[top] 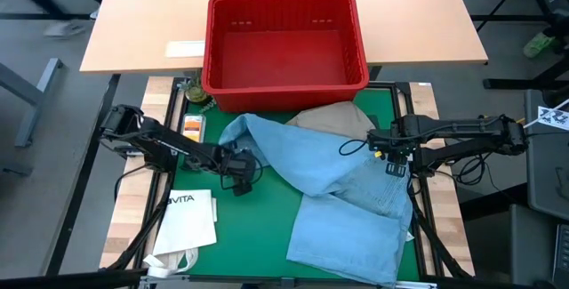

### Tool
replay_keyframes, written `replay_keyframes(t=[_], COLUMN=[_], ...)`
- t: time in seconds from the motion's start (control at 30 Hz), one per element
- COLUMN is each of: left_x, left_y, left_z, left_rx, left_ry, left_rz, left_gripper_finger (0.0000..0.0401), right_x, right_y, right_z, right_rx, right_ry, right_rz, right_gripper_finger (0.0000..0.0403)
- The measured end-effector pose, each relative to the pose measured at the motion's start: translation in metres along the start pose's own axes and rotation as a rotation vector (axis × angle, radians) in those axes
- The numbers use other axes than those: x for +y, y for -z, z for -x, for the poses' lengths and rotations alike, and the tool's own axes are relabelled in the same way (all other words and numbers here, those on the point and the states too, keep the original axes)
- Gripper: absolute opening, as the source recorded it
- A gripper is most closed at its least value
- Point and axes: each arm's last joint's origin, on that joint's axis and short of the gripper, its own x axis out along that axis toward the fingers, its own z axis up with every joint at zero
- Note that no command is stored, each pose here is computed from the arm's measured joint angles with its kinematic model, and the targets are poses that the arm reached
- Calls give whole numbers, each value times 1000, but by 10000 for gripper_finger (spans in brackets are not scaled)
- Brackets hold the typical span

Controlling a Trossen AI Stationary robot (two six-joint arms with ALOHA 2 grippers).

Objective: Fold Laundry from Bin
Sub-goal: Fold the light blue pants

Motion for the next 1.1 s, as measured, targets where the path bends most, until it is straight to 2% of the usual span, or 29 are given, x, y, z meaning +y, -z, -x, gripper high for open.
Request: replay_keyframes(t=[0.27, 0.33, 0.47, 0.6, 0.7, 0.87, 1.1], left_x=[4, 4, 4, 2, 1, 5, 9], left_y=[16, 17, 14, 4, -9, -34, -66], left_z=[-13, -13, -12, -6, 6, 41, 101], left_rx=[-20, -18, -18, 11, 73, 204, 235], left_ry=[23, 16, 5, 43, 84, 65, 52], left_rz=[2, 0, -1, -17, -70, -174, -245], left_gripper_finger=[104, 85, 20, 8, 3, 2, 1], right_x=[0, 0, 0, 0, 0, 0, 0], right_y=[0, 0, 0, 0, 0, 1, 1], right_z=[0, 0, 0, 0, 0, 0, 0], right_rx=[0, 0, 0, 0, 3, 1, 1], right_ry=[0, 0, 0, 0, 1, 0, 0], right_rz=[0, 0, 0, 0, 0, 2, 2], right_gripper_finger=[138, 138, 138, 138, 138, 138, 138])
